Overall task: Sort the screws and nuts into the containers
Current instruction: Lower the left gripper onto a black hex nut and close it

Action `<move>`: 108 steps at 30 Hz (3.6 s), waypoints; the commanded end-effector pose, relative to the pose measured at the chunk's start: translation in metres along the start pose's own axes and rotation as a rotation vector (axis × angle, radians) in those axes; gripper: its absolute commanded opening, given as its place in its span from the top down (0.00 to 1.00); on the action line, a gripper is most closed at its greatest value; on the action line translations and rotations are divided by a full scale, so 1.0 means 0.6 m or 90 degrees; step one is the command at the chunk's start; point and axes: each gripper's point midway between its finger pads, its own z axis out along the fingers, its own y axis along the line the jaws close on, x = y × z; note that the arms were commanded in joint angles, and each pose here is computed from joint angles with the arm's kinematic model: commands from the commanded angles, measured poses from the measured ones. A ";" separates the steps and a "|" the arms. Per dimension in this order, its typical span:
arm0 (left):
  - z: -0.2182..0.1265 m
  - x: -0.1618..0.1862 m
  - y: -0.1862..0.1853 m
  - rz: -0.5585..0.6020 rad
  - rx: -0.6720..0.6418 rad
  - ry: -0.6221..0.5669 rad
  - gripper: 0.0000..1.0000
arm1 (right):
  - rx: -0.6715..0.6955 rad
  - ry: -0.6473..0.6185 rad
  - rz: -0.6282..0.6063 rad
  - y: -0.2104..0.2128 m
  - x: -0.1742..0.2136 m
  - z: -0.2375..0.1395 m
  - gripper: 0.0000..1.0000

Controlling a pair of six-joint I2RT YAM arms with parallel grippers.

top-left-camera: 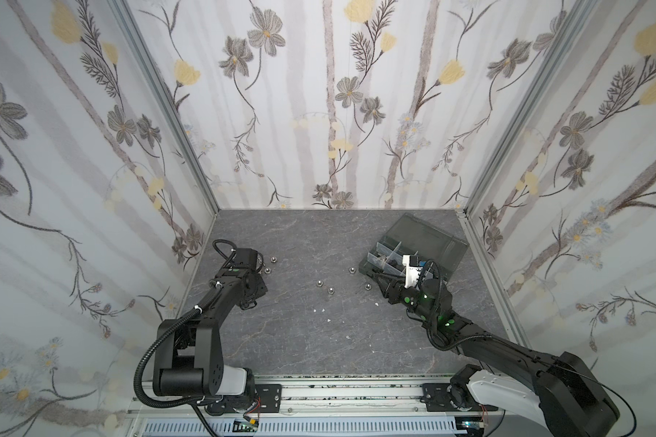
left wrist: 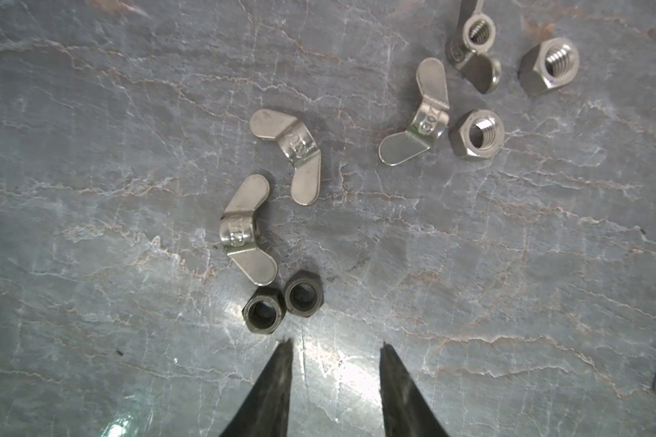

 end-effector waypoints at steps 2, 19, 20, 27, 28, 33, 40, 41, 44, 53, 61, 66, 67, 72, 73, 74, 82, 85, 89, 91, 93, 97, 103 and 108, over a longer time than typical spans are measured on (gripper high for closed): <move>0.014 -0.016 -0.008 0.010 -0.001 -0.006 0.66 | -0.025 -0.015 0.005 0.014 -0.009 0.000 0.54; 0.055 -0.028 0.016 0.002 -0.034 0.007 0.54 | -0.017 -0.003 0.009 0.003 0.003 0.009 0.54; 0.057 -0.029 0.016 0.001 -0.033 0.007 0.54 | -0.017 -0.002 0.009 0.003 0.003 0.010 0.54; 0.066 -0.030 0.019 0.001 -0.039 0.016 0.56 | -0.016 -0.002 0.011 0.002 0.004 0.010 0.54; 0.067 -0.030 0.019 0.001 -0.039 0.017 0.56 | -0.015 -0.004 0.011 0.002 0.003 0.009 0.54; 0.075 -0.024 0.017 -0.002 -0.032 0.026 0.56 | -0.014 -0.005 0.010 0.001 0.001 0.008 0.54; 0.072 -0.016 0.017 -0.004 -0.025 0.030 0.56 | -0.013 -0.005 0.010 0.001 0.001 0.008 0.54; 0.071 -0.014 0.017 -0.004 -0.023 0.030 0.56 | -0.013 -0.005 0.010 0.000 0.001 0.008 0.54; 0.069 -0.007 0.018 -0.006 -0.020 0.031 0.56 | -0.012 -0.005 0.010 0.000 0.002 0.009 0.54; 0.062 0.006 0.006 0.005 -0.017 0.035 0.57 | -0.015 -0.007 0.009 0.003 -0.001 0.007 0.54; 0.066 0.009 0.008 0.009 -0.022 0.042 0.61 | -0.016 -0.010 0.008 0.005 -0.003 0.004 0.54; 0.068 0.014 0.014 0.011 -0.033 0.048 0.59 | -0.017 -0.013 0.008 0.005 -0.006 0.003 0.54; 0.069 0.016 0.014 0.011 -0.033 0.051 0.59 | -0.016 -0.013 0.007 0.005 -0.006 0.003 0.54; 0.071 0.021 0.014 0.010 -0.032 0.056 0.60 | -0.016 -0.015 0.007 0.006 -0.008 0.001 0.54; 0.072 0.021 0.014 0.011 -0.031 0.057 0.61 | -0.016 -0.015 0.007 0.006 -0.008 0.001 0.54; 0.073 0.022 0.014 0.010 -0.031 0.059 0.62 | -0.015 -0.015 0.007 0.005 -0.006 0.001 0.54; 0.076 0.026 0.013 0.015 -0.031 0.066 0.69 | -0.016 -0.018 0.007 0.005 -0.009 0.000 0.54; 0.075 0.024 0.011 0.016 -0.029 0.066 0.73 | -0.015 -0.017 0.007 0.005 -0.008 0.000 0.54; 0.072 0.020 0.007 0.016 -0.022 0.063 0.76 | -0.015 -0.017 0.007 0.004 -0.008 0.000 0.54; 0.070 0.018 0.005 0.015 -0.019 0.061 0.79 | -0.015 -0.017 0.007 0.005 -0.008 0.000 0.53; 0.068 0.016 0.003 0.015 -0.015 0.060 0.80 | -0.016 -0.017 0.007 0.005 -0.009 0.000 0.53; 0.059 0.012 -0.013 0.026 0.004 0.058 0.81 | -0.013 -0.017 0.006 0.004 -0.008 0.000 0.54; 0.033 0.006 -0.057 0.051 0.026 0.039 0.81 | 0.000 -0.025 0.004 -0.006 -0.007 -0.002 0.54; 0.000 -0.002 -0.112 0.076 0.060 0.016 0.81 | 0.005 -0.023 0.005 -0.011 -0.004 0.001 0.53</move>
